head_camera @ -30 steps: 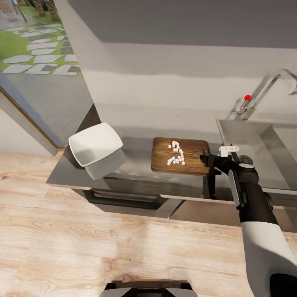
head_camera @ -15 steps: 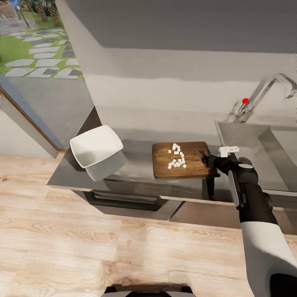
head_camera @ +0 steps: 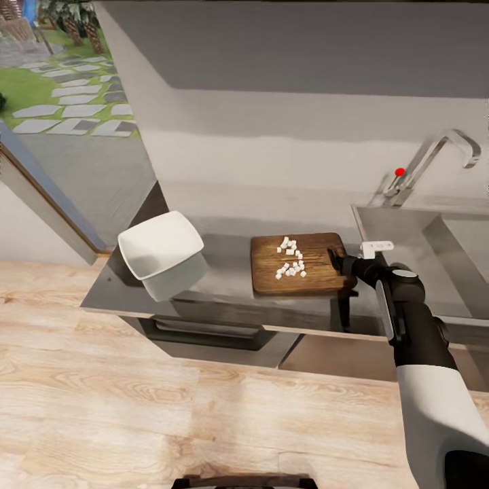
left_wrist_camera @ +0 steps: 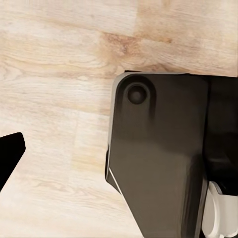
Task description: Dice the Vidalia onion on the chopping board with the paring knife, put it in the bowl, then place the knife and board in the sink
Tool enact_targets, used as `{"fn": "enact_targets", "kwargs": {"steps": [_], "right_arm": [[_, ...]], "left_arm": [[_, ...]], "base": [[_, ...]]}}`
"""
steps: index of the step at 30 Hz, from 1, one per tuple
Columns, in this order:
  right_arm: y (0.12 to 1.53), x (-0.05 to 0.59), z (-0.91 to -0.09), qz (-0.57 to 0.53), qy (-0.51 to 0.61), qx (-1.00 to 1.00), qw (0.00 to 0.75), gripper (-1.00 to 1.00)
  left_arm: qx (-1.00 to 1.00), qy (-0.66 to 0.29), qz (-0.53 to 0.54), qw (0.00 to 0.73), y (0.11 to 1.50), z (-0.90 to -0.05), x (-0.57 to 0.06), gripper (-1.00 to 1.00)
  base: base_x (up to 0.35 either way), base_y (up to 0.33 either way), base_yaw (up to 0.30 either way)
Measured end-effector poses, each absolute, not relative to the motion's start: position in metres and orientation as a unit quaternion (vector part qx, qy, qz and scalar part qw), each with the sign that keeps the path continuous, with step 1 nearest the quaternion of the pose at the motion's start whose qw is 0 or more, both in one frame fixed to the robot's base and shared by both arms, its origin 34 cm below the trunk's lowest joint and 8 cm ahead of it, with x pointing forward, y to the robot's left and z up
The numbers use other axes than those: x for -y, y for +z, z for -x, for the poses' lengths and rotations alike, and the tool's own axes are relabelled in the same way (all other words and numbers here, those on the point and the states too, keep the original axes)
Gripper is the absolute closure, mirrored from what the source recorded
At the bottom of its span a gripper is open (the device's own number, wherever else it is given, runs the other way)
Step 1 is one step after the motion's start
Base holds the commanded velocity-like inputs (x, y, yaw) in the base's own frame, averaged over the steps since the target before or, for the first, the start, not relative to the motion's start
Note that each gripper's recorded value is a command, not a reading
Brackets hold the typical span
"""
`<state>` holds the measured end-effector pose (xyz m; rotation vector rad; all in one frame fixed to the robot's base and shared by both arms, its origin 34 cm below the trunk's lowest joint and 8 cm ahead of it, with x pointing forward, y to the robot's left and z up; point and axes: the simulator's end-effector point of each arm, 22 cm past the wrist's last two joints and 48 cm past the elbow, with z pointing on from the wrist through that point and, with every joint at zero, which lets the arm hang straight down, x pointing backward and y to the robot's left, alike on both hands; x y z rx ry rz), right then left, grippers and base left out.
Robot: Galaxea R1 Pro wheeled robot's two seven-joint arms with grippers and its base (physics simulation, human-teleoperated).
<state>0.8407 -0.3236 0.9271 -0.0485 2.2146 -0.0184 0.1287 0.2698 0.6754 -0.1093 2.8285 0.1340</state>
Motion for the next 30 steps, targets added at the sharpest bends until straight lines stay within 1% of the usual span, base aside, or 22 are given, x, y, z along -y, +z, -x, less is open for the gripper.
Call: {"fn": "enact_targets", "kwargs": {"steps": [23, 30], "right_arm": [[0.954, 0.324, -0.843, 0.019, -0.008, -0.886, 0.463, 1.0], [0.962, 0.324, -0.843, 0.019, -0.008, -0.883, 0.468, 1.0]], "left_arm": [[-0.983, 0.046, 0.039, 0.172, 0.676, -0.141, -0.27, -1.0], [-0.982, 0.045, 0.036, 0.178, 0.677, -0.145, -0.27, -1.0]], "base": [[0.0, 0.0, 0.0], [0.0, 0.001, -0.074]]}}
